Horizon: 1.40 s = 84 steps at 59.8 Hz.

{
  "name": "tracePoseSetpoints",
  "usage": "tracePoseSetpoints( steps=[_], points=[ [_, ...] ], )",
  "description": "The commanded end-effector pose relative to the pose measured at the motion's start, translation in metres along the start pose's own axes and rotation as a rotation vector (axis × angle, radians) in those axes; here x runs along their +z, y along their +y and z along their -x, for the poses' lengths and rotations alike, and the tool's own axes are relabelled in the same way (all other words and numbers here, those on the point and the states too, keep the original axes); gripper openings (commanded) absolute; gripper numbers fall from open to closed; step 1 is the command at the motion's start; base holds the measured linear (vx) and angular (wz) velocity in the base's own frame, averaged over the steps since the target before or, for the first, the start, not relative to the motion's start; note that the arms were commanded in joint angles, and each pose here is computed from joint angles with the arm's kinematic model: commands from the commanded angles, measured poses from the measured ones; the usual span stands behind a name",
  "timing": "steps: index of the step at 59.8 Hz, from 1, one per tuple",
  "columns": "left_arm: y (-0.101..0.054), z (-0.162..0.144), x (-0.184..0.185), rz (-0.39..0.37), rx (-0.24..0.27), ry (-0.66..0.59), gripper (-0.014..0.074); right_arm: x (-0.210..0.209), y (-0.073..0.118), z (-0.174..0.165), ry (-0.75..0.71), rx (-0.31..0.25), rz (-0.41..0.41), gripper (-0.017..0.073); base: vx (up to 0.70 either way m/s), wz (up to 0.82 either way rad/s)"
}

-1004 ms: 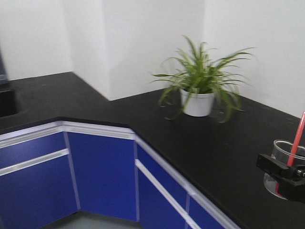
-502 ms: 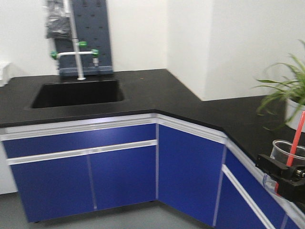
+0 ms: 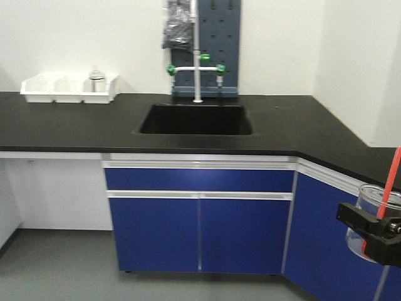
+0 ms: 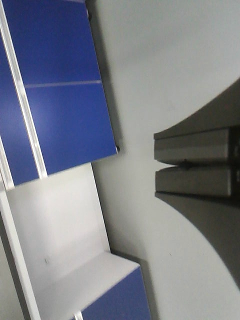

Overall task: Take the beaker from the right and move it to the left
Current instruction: 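Drive the base to the counter with white bins, holding the beaker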

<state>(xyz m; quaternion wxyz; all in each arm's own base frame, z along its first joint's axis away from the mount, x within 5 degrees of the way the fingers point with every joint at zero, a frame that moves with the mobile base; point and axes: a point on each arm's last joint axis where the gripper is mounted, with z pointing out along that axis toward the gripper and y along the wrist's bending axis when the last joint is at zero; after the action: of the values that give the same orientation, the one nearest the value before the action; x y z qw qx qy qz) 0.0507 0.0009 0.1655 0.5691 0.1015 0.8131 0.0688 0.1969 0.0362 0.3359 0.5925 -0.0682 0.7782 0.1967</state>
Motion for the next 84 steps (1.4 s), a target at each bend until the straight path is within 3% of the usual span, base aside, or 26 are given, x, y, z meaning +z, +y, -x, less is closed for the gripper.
tracePoseSetpoints(
  steps=[1, 56, 84],
  points=[
    [-0.0005, 0.0016, 0.0017, 0.004, 0.001, -0.065, -0.0006, -0.0044, 0.0009, 0.0113, -0.036, -0.047, -0.019, -0.0001, 0.07, 0.44],
    [-0.0005, 0.0016, 0.0017, 0.004, 0.001, -0.065, -0.0006, -0.0044, 0.0007, 0.0114, -0.037, -0.046, -0.022, -0.0001, 0.17, 0.60],
    [-0.0005, 0.0016, 0.0017, 0.004, 0.001, -0.065, -0.0006, -0.0044, 0.0007, 0.0114, -0.037, -0.046, -0.022, -0.0001, 0.29, 0.33]
  ],
)
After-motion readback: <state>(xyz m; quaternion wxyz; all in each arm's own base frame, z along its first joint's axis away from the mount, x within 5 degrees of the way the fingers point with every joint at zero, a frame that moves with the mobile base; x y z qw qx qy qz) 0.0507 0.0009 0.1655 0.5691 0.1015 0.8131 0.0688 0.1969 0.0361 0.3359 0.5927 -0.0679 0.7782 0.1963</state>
